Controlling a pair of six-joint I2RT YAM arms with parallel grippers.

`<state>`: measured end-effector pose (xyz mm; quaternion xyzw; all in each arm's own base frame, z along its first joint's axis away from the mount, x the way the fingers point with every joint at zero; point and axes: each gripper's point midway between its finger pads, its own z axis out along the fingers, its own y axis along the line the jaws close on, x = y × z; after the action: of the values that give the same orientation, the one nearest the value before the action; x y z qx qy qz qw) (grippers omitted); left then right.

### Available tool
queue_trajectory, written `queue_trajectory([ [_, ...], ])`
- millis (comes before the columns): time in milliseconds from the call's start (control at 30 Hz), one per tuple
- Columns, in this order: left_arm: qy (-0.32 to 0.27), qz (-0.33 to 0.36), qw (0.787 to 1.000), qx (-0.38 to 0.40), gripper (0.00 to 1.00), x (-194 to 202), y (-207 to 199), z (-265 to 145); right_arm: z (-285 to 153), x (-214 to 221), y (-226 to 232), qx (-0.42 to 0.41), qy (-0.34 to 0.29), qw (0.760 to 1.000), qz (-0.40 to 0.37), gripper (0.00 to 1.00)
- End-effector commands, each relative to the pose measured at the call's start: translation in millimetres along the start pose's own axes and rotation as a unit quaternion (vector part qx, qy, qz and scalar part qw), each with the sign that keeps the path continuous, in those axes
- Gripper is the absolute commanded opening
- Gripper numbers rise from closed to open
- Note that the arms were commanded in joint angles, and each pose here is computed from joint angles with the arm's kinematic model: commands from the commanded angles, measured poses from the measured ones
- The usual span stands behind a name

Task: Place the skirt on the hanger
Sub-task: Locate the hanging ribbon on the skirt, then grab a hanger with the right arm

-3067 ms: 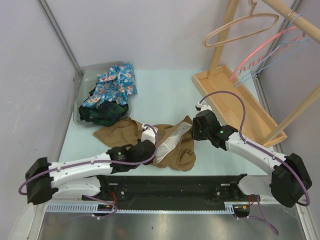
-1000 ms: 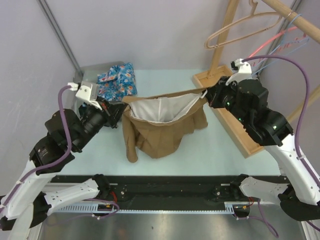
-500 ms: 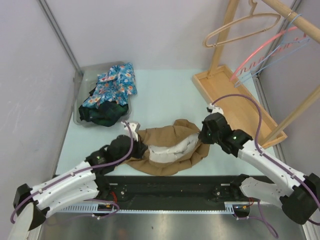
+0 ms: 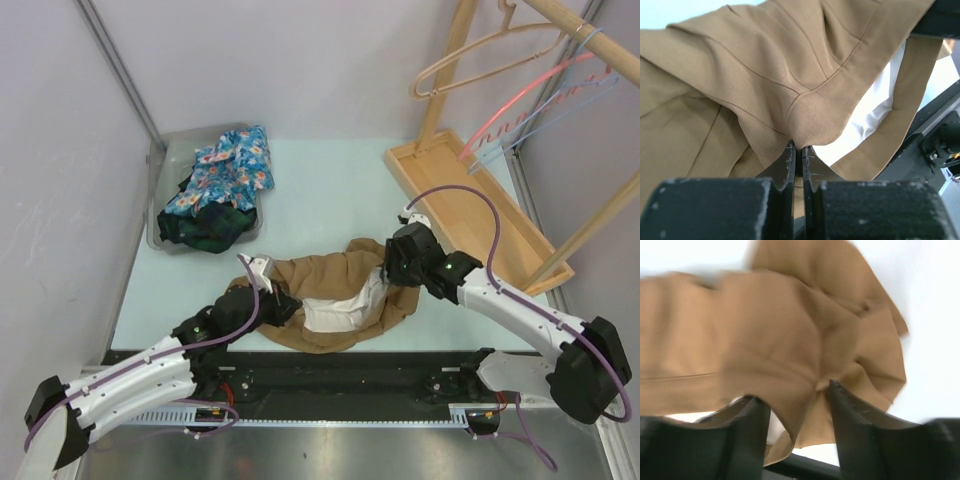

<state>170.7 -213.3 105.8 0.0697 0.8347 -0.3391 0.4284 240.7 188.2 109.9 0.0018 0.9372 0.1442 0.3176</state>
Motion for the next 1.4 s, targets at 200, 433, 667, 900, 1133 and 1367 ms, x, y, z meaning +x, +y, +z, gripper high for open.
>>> queue_trajectory([
  [200,-0.034,0.037,0.998,-0.035,0.52,-42,-3,-18,-70,-84,32,-0.016,-0.137,0.990,-0.024,0.70],
  [433,-0.047,0.031,0.997,-0.050,0.80,-51,0,-32,-78,-88,58,-0.044,-0.148,0.985,-0.073,0.70],
  [667,-0.022,0.021,0.999,-0.040,0.80,-41,-3,-36,-95,-114,73,-0.057,-0.175,0.981,-0.066,0.68],
  [900,-0.077,0.033,0.996,-0.030,0.82,-83,-20,-47,-145,-206,70,-0.063,-0.280,0.956,-0.052,0.68],
  [1133,-0.079,0.059,0.994,-0.040,0.83,-111,-36,-43,-192,-305,48,-0.022,-0.375,0.927,-0.014,0.67],
  [1367,-0.083,0.064,0.994,-0.019,0.84,-121,-51,-38,-249,-385,29,-0.023,-0.453,0.890,0.046,0.64],
])
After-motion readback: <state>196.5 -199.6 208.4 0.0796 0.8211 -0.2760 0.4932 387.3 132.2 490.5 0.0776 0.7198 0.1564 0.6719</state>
